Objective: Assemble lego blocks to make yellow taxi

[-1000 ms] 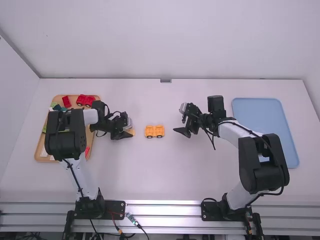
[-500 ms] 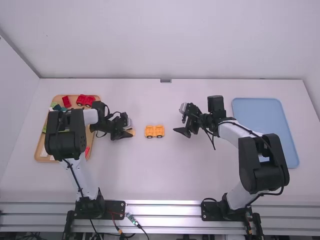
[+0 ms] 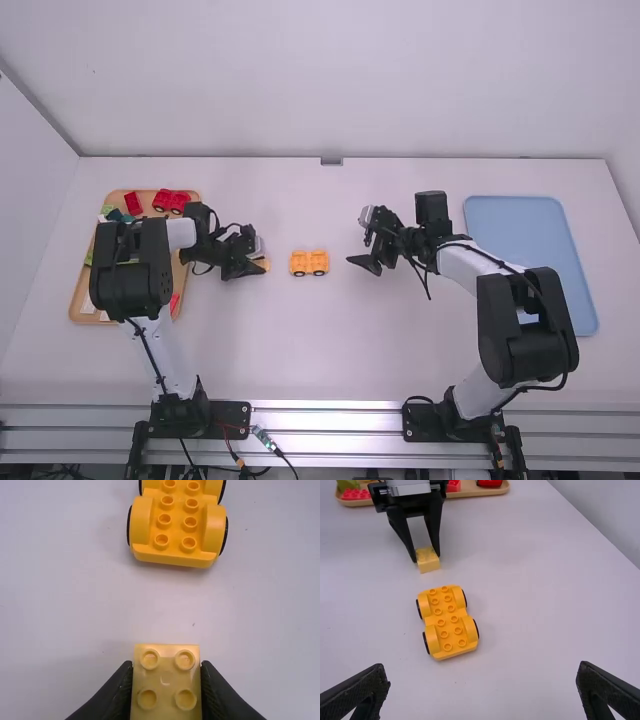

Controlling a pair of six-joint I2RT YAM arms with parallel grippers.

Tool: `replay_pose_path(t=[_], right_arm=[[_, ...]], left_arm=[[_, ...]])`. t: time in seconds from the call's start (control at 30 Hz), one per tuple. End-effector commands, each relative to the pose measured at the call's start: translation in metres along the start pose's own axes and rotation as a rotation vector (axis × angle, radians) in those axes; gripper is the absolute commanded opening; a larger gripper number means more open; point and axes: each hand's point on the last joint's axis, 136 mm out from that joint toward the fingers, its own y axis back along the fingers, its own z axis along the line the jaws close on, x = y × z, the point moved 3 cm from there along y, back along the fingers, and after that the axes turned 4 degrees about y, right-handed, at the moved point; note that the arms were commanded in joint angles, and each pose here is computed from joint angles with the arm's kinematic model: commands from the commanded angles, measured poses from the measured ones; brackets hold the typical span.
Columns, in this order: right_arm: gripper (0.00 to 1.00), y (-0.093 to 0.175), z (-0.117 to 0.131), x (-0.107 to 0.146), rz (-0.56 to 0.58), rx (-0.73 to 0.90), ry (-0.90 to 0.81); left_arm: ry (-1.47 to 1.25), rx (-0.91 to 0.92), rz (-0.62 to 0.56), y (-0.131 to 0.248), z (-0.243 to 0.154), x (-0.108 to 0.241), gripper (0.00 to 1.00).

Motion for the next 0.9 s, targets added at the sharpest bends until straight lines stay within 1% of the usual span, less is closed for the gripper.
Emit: replay_pose_path(t=[0.0, 0.1, 0.27, 0.33, 0.43, 0.6, 0.73, 0.87], right_arm=[[0.99, -0.001, -0.003, -0.005, -0.015, -0.006, 0.005], [0.99, -0.001, -0.003, -0.005, -0.013, -0.005, 0.004], [0.99, -0.001, -0.003, -0.004, -0.008, -0.004, 0.01], [0.99, -0.002, 0.0, 0.0, -0.002, -0.02, 0.027], [0.99, -0.005, 0.003, 0.002, -0.016, -0.04, 0.028], [0.99, -0.014, 0.004, 0.015, -0.019, -0.061, 0.007], [0.99, -0.025, 0.01, 0.026, -0.068, -0.113, 0.025], [0.99, -0.035, 0.012, 0.036, -0.091, -0.132, 0.031]], left_arm=[[0.004, 0.013, -0.001, -0.003, -0.001, 0.002, 0.26], [0.003, 0.012, -0.003, 0.0, 0.002, -0.002, 0.21], [0.007, 0.039, -0.024, 0.009, 0.007, -0.018, 0.19], [-0.055, 0.075, -0.019, 0.012, 0.004, -0.026, 0.15], [-0.107, 0.113, -0.023, 0.015, 0.0, -0.036, 0.13], [-0.139, 0.145, -0.016, 0.014, -0.002, -0.048, 0.18], [-0.16, 0.157, -0.021, 0.008, -0.004, -0.056, 0.2], [-0.174, 0.168, -0.023, 0.003, -0.007, -0.06, 0.21]])
